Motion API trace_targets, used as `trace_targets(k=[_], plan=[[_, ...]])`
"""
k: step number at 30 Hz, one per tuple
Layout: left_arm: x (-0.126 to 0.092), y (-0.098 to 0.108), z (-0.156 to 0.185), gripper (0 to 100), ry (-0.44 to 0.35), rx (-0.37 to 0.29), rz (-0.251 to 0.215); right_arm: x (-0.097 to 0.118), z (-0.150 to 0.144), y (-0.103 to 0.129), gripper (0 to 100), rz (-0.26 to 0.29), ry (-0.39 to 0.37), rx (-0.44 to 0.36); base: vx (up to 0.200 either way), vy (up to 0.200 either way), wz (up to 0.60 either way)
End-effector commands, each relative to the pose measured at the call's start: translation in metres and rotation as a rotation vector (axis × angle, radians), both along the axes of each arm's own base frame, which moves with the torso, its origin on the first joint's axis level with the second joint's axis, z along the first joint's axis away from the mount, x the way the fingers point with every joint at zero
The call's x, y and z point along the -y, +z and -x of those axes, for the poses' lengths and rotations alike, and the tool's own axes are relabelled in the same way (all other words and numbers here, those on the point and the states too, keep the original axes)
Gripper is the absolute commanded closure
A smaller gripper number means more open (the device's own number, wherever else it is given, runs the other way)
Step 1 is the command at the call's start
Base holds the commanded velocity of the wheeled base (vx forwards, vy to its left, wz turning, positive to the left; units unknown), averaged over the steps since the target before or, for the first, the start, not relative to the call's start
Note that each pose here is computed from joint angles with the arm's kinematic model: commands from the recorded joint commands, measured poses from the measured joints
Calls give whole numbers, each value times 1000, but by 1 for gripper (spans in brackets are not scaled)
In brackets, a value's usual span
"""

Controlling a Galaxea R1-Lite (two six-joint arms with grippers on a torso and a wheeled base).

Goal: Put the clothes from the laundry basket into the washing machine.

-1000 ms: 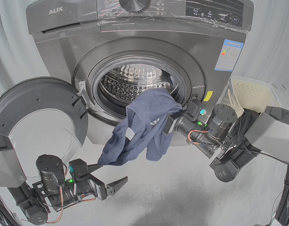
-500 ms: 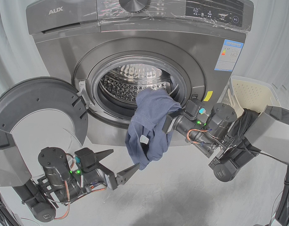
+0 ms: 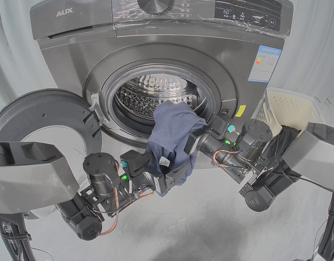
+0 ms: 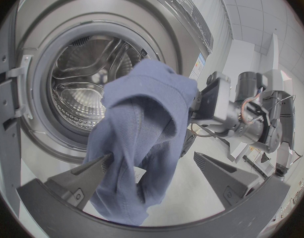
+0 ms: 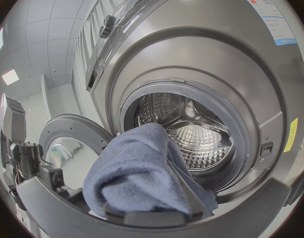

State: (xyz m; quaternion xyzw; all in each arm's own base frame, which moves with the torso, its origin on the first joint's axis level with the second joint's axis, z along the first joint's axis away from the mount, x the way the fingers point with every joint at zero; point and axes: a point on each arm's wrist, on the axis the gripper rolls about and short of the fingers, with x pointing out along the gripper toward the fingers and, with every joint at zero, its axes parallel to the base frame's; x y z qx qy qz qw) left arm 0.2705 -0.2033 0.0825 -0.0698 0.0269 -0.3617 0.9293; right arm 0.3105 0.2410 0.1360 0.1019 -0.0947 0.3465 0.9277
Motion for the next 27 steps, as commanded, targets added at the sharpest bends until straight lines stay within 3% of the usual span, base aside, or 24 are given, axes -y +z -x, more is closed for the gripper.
trace_targets(k=[1, 6, 22, 23, 27], plan=[[18, -24, -15, 0, -15, -19, -18, -8, 5, 3, 100, -5, 7, -1, 0, 0, 0], [25, -38, -29, 0, -7, -3, -42, -19, 15, 4, 100, -9, 36, -6, 0, 0, 0], [27, -49, -69, 0, 77, 44, -3, -23, 31, 7, 100, -26, 41, -36, 0, 0, 0], [28, -48, -69, 100, 82, 47, -1, -23, 32, 9, 100, -30, 44, -31, 0, 0, 0], [28, -49, -70, 100, 86, 44, -3, -22, 34, 13, 100, -33, 42, -29, 0, 0, 0]])
